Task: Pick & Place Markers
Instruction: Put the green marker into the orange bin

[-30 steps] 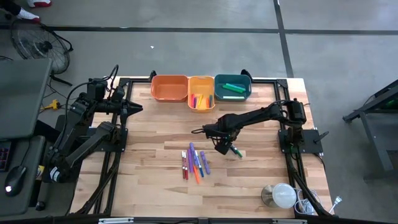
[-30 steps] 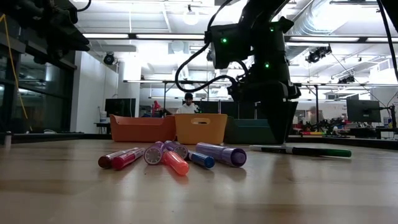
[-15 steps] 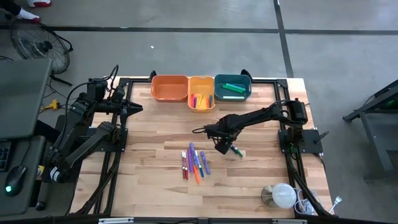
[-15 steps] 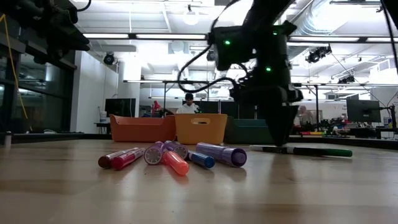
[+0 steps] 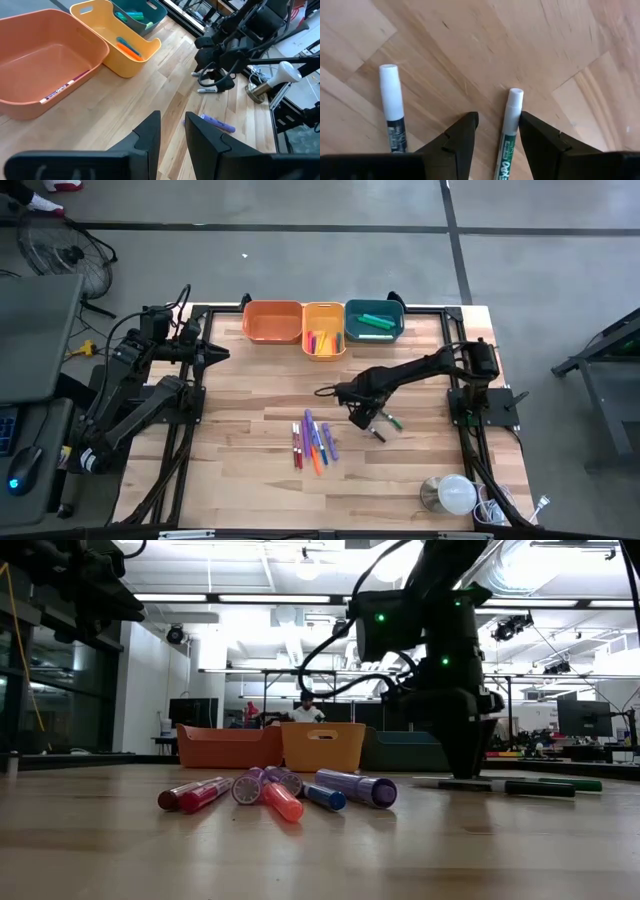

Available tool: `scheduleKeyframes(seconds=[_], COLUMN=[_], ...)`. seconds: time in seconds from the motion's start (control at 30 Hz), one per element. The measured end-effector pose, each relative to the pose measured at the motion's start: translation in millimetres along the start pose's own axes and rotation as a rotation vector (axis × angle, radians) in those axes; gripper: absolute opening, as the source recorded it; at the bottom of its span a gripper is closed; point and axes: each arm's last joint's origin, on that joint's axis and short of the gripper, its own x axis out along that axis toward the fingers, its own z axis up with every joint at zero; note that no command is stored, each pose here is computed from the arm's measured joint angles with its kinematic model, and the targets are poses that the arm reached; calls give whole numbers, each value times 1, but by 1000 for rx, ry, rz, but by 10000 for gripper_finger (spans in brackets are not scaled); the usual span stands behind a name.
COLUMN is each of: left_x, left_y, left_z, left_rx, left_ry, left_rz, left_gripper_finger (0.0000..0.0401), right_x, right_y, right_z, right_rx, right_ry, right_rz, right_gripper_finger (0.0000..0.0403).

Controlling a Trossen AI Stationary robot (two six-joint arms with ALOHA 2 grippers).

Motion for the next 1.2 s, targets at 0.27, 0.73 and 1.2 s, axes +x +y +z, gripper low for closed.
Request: scheduleKeyframes(seconds=[0.27, 0.73, 1.2], left_x=[0, 0, 0], left_y=[0, 0, 0], left_z=[-1, -2, -3], left_rx=[-5, -15, -15], left_ry=[4, 14, 20], left_rz=[-3, -6, -7], left_gripper_finger=[88, 88, 88], right_x=[0, 1, 2], right_y=[4, 7, 16], right_z=[-6, -14, -33], right_rx=[-5, -30, -45], right_ry=[0, 50, 118], right_rz=[-27, -31, -56], right_gripper_finger=[144, 144, 138])
